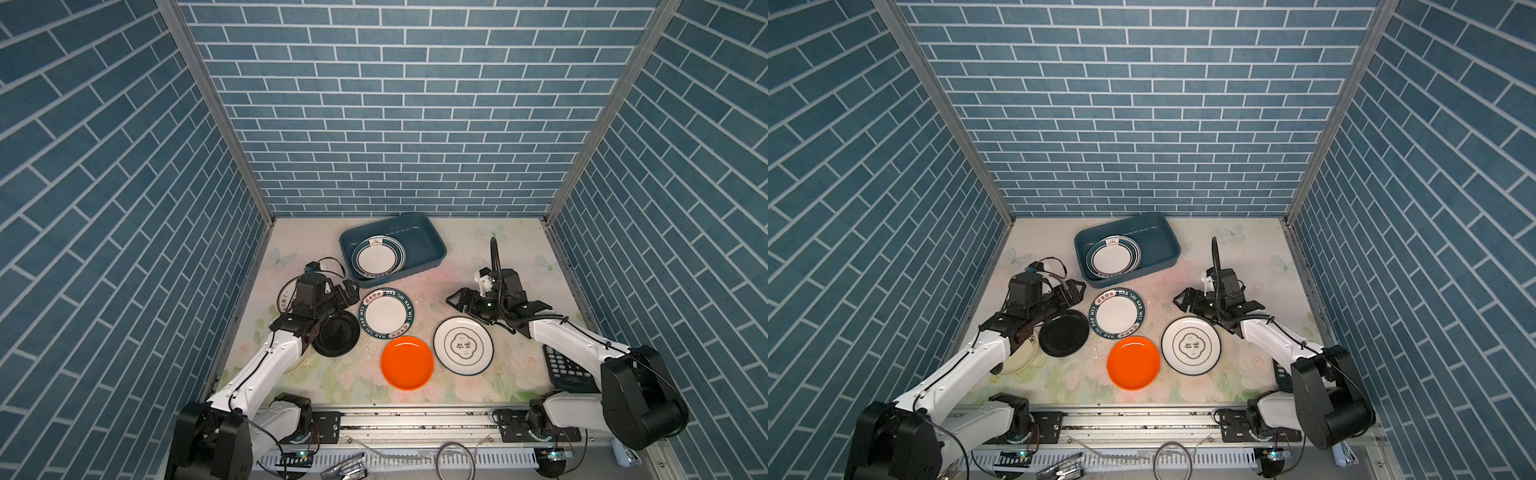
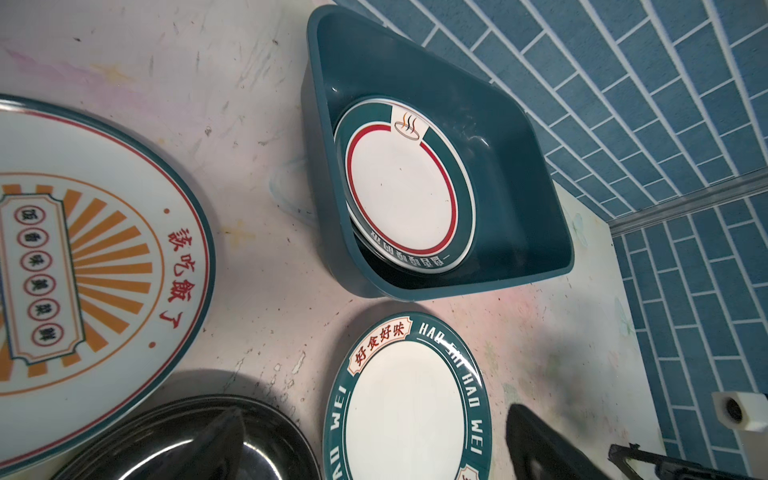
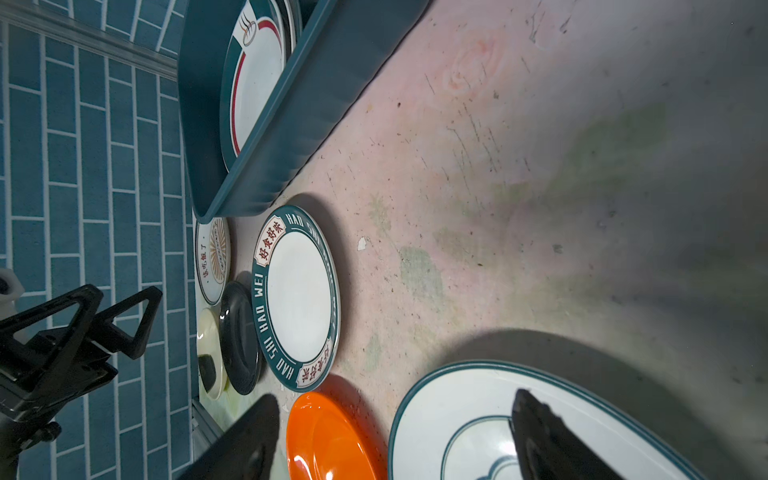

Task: Place the plates into the plastic bin on the countertop
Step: 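Move the right gripper to the HAO SHI HAO WEI plate while the left withdraws, then grip the HAO SHI HAO WEI plate rim with the right gripper and lift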

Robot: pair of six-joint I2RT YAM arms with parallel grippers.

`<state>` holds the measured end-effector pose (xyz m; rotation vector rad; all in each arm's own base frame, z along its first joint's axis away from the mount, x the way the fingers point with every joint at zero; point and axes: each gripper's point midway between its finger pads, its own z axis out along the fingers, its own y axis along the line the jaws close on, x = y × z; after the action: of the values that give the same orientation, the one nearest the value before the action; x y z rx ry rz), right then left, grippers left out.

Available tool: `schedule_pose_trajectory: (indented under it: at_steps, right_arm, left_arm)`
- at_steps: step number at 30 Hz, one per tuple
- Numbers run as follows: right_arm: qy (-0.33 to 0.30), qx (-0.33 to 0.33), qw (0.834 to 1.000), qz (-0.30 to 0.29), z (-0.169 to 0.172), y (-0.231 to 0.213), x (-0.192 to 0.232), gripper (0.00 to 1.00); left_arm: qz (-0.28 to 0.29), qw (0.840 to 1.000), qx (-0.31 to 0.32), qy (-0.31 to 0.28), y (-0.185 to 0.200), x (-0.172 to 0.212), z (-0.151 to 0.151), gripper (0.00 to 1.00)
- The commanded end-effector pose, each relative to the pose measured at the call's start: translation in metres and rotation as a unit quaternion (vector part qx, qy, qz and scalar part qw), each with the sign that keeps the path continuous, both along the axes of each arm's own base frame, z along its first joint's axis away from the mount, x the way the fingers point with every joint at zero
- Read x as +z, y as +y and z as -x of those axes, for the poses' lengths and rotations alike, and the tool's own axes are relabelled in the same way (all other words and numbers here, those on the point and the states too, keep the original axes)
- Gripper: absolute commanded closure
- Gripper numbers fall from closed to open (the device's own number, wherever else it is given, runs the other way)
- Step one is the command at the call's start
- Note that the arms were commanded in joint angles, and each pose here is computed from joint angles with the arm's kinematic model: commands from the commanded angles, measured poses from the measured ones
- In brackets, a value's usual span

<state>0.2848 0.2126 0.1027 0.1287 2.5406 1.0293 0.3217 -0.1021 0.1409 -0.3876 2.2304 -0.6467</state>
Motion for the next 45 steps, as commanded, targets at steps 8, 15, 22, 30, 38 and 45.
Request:
schedule_pose_trajectory:
  at_steps: [8,15,22,30,38,45]
  right_arm:
    - [-0.006,0.020,1.000,0.001,-0.007,0.029,-0.002,0.19]
    - [0.000,0.050,0.999,-0.006,-0.006,0.058,-0.009,0.27]
    - [0.012,0.078,0.997,-0.009,-0.005,0.085,-0.022,0.52]
    - [0.029,0.096,0.995,-0.014,-0.005,0.109,-0.038,0.62]
    - [0.038,0.106,0.994,-0.012,-0.003,0.120,-0.050,0.69]
    - [0.040,0.103,0.994,-0.011,-0.006,0.126,-0.058,0.74]
  left_arm:
    - [0.028,0.999,-0.012,-0.014,-0.006,0.009,0.002,0.00]
    - [0.026,1.000,-0.004,-0.012,-0.002,0.004,0.008,0.00]
    - [0.038,0.999,-0.004,-0.013,-0.004,0.003,0.008,0.00]
    - [0.039,0.999,-0.004,-0.011,-0.004,0.002,0.010,0.00]
    - [0.034,0.999,0.001,-0.003,-0.001,-0.006,0.010,0.00]
    - [0.036,0.999,0.001,0.002,-0.001,-0.009,0.009,0.00]
